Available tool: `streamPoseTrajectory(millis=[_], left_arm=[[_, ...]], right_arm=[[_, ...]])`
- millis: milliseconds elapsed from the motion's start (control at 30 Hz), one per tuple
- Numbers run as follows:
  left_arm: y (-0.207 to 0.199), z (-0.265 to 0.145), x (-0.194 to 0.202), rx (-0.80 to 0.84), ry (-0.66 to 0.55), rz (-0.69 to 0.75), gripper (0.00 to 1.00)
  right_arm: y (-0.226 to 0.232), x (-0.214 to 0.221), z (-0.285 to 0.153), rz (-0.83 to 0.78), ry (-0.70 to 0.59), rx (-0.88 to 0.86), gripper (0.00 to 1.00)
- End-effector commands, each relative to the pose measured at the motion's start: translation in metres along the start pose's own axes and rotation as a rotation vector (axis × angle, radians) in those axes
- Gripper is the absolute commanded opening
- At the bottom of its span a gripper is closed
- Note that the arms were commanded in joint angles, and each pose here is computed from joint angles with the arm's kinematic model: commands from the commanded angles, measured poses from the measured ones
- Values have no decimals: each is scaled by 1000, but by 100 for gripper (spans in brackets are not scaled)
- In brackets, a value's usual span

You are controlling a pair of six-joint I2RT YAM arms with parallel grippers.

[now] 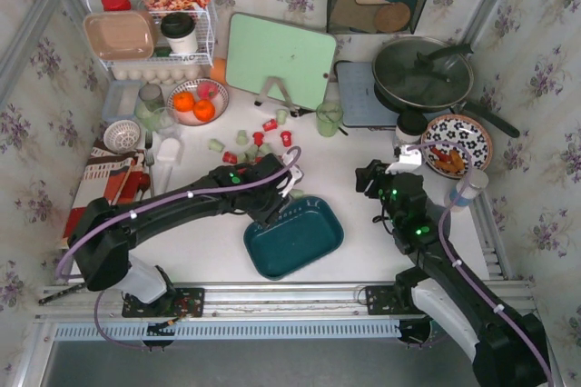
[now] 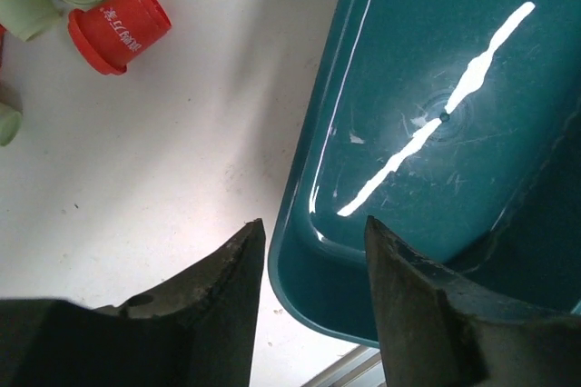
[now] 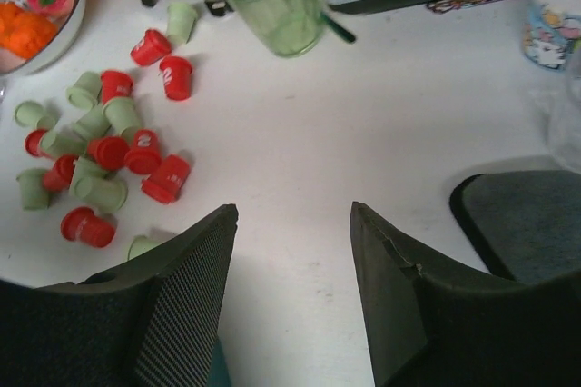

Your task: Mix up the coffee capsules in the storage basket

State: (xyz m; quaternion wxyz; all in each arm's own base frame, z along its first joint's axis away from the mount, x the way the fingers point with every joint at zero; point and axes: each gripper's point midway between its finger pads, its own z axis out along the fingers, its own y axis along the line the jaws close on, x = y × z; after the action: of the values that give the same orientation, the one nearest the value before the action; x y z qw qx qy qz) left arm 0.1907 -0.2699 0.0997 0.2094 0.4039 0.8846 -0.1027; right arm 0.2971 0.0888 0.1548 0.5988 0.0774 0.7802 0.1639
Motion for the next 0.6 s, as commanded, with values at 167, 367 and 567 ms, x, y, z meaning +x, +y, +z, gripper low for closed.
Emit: streamPoseTrajectory(millis=[167, 367, 567], left_arm=[[-7, 17, 3, 57, 35, 2, 51], [-12, 27, 7, 86, 58, -6, 45], [-19, 35, 9, 120, 63, -27, 41]], right_arm=[[20, 1, 5, -80, -9, -32, 61], [22, 4, 6, -89, -8, -37, 61], [21, 8, 8, -99, 1, -28, 61]])
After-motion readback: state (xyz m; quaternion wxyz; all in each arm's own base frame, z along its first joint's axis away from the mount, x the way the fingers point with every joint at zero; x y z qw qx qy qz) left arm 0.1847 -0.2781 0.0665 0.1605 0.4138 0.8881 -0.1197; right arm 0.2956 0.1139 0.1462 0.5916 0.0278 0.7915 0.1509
